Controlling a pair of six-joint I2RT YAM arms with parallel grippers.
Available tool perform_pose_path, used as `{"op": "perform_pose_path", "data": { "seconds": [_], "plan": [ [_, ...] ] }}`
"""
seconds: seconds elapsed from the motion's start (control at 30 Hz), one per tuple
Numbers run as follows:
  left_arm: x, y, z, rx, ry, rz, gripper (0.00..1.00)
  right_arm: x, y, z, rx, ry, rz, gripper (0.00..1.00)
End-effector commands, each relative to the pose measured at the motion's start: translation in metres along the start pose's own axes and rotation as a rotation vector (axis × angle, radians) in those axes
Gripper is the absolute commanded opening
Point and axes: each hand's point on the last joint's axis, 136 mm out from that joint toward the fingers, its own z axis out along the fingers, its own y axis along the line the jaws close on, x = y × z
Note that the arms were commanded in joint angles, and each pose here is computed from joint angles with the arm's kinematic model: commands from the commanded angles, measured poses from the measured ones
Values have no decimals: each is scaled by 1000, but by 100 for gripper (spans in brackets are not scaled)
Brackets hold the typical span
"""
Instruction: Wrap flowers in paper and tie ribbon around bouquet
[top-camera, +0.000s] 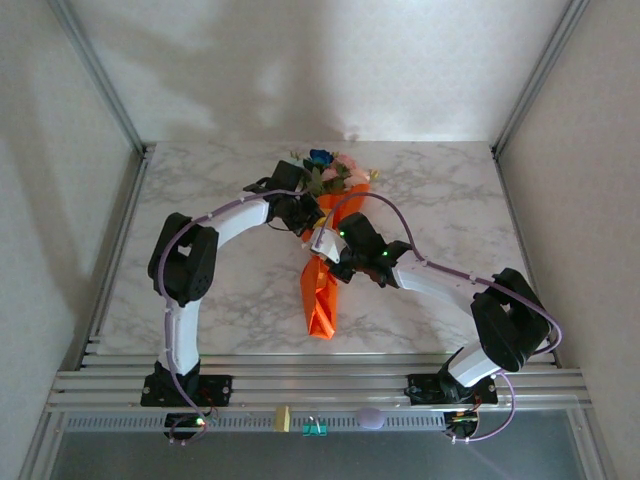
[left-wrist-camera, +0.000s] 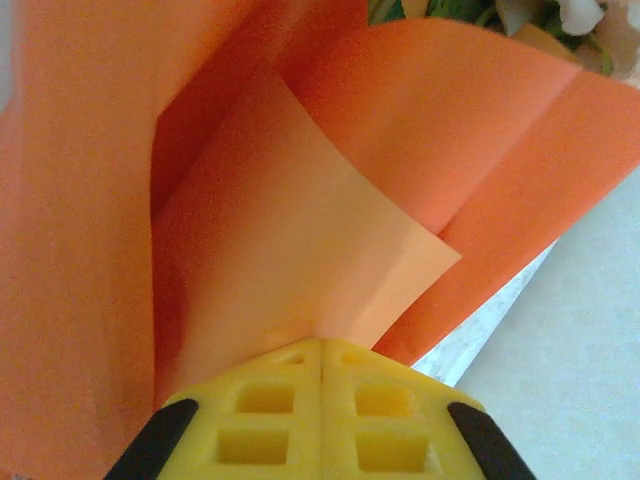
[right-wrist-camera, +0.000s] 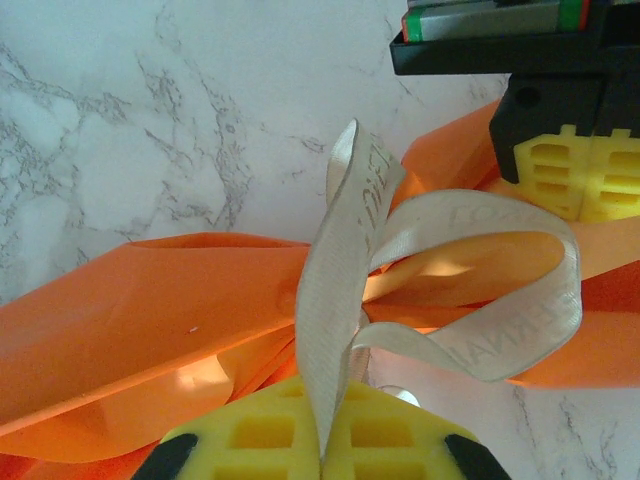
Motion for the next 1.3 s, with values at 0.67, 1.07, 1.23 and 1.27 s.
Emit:
{"op": "perform_pose_path", "data": {
  "seconds": [0.67,1.07,1.23,1.27],
  "plan": [
    [32,18,-10,-113,87,190,0,-6,2,6,-8,-12,7,0],
    [52,28,-7,-128,165,237,0,-12,-7,9,28,-19,4,0],
    [62,33,-11,-133,232,256,0,-15,-17,15,69,-18,16,0],
    [65,33,-12,-128,248,255,0,-17,-19,15,76,-19,17,0]
  ]
}}
